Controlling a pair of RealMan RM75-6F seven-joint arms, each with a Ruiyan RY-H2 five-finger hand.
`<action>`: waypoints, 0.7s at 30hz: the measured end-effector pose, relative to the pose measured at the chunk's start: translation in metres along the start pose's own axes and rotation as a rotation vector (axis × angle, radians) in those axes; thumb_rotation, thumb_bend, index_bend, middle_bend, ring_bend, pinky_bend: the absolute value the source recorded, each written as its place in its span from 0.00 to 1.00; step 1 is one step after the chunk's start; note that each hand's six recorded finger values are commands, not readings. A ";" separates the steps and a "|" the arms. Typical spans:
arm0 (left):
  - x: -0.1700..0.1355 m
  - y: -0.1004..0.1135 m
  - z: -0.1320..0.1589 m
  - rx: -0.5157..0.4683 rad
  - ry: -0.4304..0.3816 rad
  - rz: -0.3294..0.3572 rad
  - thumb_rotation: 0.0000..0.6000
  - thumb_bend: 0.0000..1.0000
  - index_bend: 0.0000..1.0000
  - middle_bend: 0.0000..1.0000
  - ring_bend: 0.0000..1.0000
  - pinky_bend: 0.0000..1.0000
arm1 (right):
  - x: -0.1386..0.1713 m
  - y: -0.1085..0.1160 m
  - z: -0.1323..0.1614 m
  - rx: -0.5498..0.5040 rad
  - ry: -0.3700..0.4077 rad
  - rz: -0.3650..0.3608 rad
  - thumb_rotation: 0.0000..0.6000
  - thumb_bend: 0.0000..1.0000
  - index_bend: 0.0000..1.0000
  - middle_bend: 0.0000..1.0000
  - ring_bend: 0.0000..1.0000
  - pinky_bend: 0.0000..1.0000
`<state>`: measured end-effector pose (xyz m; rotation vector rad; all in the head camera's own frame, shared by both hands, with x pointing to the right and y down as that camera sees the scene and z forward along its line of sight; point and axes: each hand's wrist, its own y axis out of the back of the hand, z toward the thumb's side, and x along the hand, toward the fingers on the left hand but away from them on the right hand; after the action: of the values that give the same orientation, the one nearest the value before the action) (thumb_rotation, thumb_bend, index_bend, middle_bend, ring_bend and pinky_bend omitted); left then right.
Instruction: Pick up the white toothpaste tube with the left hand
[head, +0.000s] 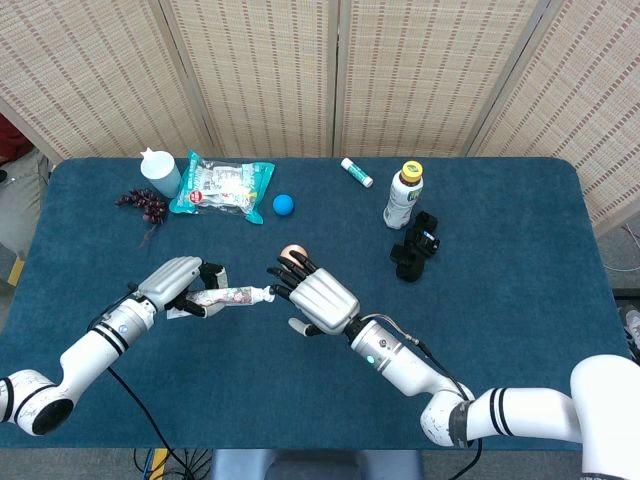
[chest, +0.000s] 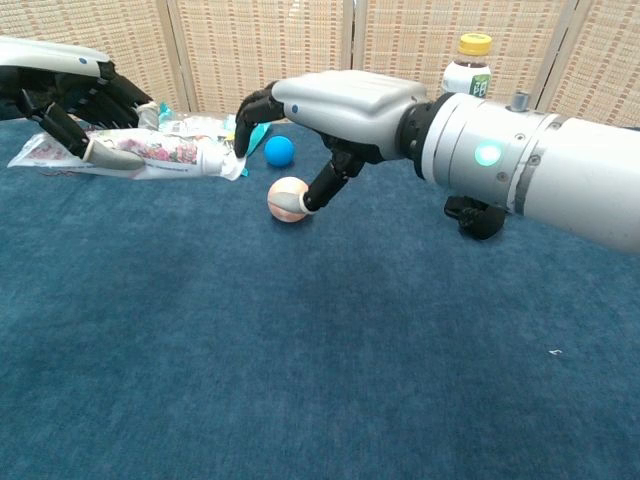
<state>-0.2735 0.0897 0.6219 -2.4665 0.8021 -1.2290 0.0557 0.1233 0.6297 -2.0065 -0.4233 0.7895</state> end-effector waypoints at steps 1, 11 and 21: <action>0.000 0.000 0.000 -0.001 0.000 0.000 1.00 0.45 0.63 0.70 0.50 0.35 | 0.000 0.000 0.000 -0.001 -0.001 0.000 0.83 0.29 0.31 0.14 0.00 0.06; -0.003 0.005 0.003 -0.023 -0.009 0.008 1.00 0.45 0.63 0.71 0.50 0.35 | -0.002 -0.006 -0.003 -0.006 -0.008 0.007 0.83 0.29 0.31 0.14 0.00 0.06; -0.007 0.005 0.009 -0.031 -0.025 -0.005 1.00 0.45 0.63 0.71 0.50 0.35 | -0.006 -0.010 -0.006 -0.008 -0.017 0.007 0.83 0.29 0.31 0.14 0.00 0.06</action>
<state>-0.2717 0.0900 0.6103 -2.5046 0.8147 -1.1943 0.0554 0.1211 0.6424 -2.0111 -0.4300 0.8108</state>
